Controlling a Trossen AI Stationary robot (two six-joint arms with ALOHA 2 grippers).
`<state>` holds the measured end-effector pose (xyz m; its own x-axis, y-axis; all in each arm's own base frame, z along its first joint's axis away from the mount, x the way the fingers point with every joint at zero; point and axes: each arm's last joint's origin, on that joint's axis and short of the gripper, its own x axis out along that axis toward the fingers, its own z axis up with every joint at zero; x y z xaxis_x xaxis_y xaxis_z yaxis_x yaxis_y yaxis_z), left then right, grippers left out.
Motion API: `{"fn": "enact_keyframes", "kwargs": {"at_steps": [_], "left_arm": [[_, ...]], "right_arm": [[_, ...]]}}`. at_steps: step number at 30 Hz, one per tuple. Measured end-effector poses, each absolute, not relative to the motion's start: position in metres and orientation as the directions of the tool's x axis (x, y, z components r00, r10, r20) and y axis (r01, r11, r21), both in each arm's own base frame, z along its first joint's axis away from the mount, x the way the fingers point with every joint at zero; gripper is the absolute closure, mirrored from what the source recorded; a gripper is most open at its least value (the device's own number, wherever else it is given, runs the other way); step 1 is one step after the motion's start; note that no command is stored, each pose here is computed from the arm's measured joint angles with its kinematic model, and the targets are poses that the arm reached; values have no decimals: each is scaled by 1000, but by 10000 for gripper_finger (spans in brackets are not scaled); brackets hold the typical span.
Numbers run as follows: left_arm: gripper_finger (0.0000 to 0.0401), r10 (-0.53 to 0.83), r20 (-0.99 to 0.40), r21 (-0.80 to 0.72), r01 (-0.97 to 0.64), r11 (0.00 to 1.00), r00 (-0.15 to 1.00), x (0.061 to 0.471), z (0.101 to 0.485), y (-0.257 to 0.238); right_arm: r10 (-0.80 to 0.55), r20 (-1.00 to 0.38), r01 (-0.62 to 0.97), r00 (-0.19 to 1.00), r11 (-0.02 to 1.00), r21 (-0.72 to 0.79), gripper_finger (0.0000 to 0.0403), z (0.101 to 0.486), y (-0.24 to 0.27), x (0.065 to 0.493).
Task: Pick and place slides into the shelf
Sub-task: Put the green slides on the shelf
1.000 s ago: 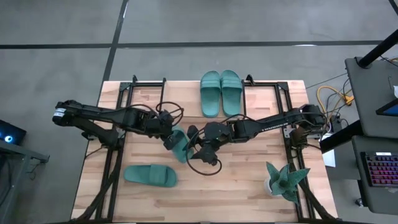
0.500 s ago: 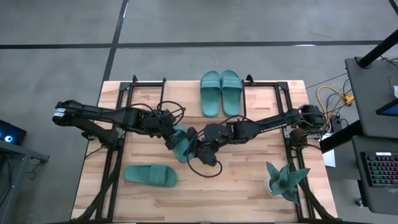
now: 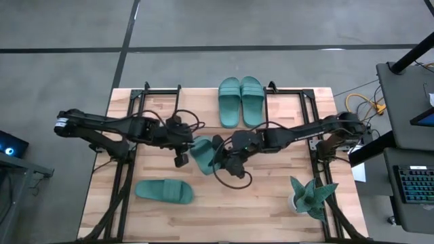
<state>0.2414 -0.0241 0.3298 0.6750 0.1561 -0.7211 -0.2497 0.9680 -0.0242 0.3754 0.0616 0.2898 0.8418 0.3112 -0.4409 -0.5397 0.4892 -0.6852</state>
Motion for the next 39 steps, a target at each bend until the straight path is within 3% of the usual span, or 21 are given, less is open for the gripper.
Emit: {"fn": "enact_keyframes", "kwargs": {"at_steps": [9, 15, 22, 31, 39], "left_arm": [[283, 145, -620, 28, -163, 986, 771, 220, 353, -21], [271, 199, -524, 178, -122, 977, 828, 204, 364, -23], [271, 133, -333, 345, -11, 938, 933, 195, 382, -36], [271, 127, -158, 553, -19, 833, 979, 199, 350, -41], [271, 140, 62, 647, -146, 749, 988, 191, 321, -38]], "right_arm": [[367, -356, -507, 859, 525, -683, 340, 294, 59, 348], [409, -112, -350, 906, 573, -741, 340, 297, 55, 315], [394, 128, -190, 910, 671, -716, 340, 299, 46, 275], [381, 319, -119, 868, 783, -611, 340, 316, 40, 237], [377, 399, -86, 836, 808, -583, 340, 330, 37, 216]]}}
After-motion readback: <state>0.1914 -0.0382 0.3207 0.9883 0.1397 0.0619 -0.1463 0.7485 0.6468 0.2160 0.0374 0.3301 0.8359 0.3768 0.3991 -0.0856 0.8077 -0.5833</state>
